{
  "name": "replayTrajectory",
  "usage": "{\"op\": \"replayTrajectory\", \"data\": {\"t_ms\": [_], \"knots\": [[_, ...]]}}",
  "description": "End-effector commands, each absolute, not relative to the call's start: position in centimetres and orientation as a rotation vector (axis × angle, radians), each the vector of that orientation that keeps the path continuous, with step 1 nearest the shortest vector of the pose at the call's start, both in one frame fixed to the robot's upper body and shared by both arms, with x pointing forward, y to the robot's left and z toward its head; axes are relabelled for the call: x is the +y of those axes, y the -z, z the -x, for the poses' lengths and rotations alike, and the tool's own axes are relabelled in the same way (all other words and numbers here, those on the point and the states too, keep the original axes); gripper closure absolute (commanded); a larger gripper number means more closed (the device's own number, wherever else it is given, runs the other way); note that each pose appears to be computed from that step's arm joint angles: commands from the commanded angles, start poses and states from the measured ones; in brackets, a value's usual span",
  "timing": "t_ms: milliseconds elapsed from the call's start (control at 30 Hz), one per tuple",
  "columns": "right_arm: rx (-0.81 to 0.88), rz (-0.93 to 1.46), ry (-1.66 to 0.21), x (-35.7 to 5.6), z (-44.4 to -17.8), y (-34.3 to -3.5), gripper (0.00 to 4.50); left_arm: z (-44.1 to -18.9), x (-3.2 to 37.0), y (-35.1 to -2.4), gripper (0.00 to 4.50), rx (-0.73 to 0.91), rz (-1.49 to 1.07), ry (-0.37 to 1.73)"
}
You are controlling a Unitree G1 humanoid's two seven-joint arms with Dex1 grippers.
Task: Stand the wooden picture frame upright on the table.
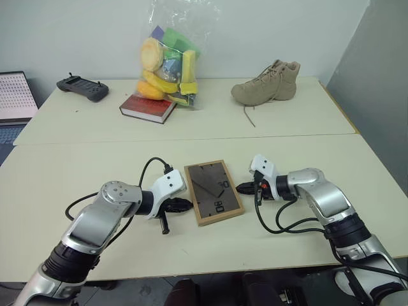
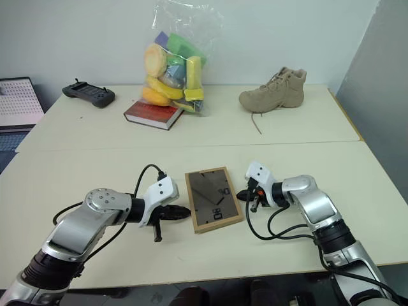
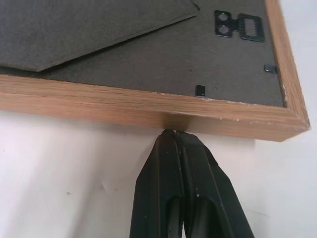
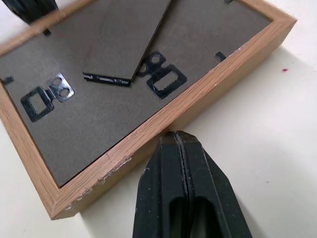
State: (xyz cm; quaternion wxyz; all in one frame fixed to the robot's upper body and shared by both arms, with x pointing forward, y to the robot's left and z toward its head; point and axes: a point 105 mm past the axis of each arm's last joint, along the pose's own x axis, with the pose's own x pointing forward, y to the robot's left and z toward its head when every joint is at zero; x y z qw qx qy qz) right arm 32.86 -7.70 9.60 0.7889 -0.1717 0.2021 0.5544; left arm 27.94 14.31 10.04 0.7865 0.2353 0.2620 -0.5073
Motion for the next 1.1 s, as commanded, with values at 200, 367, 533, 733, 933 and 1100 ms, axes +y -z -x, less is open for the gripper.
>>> {"op": "replayTrajectory", "data": {"t_ms": [200, 367, 533, 733, 933, 1100], "knots": [[0.331, 0.458, -1.184, -8.1, -33.2, -10.8, 4.50, -27.6, 17.8, -11.9, 3.92, 0.583, -0.263, 0.991], [0.321, 0.492, -1.167, -8.3, -33.5, -10.2, 4.50, -25.2, 17.2, -13.6, 2.78, 0.734, 0.277, 1.023], [0.308, 0.510, -1.183, -8.0, -33.2, -10.0, 4.50, -25.2, 17.4, -11.6, 1.78, 0.805, 0.626, 0.937], [0.308, 0.498, -1.192, -7.0, -32.9, -9.6, 4.50, -24.4, 16.0, -9.1, 0.60, 0.861, 0.769, 0.894], [0.294, 0.476, -1.218, -5.5, -32.5, -9.4, 4.50, -24.5, 14.4, -7.3, 0.06, 0.901, 0.818, 0.846], [0.264, 0.449, -1.258, -3.6, -31.9, -9.9, 4.50, -24.9, 13.2, -5.8, 0.06, 0.934, 0.808, 0.792]]}}
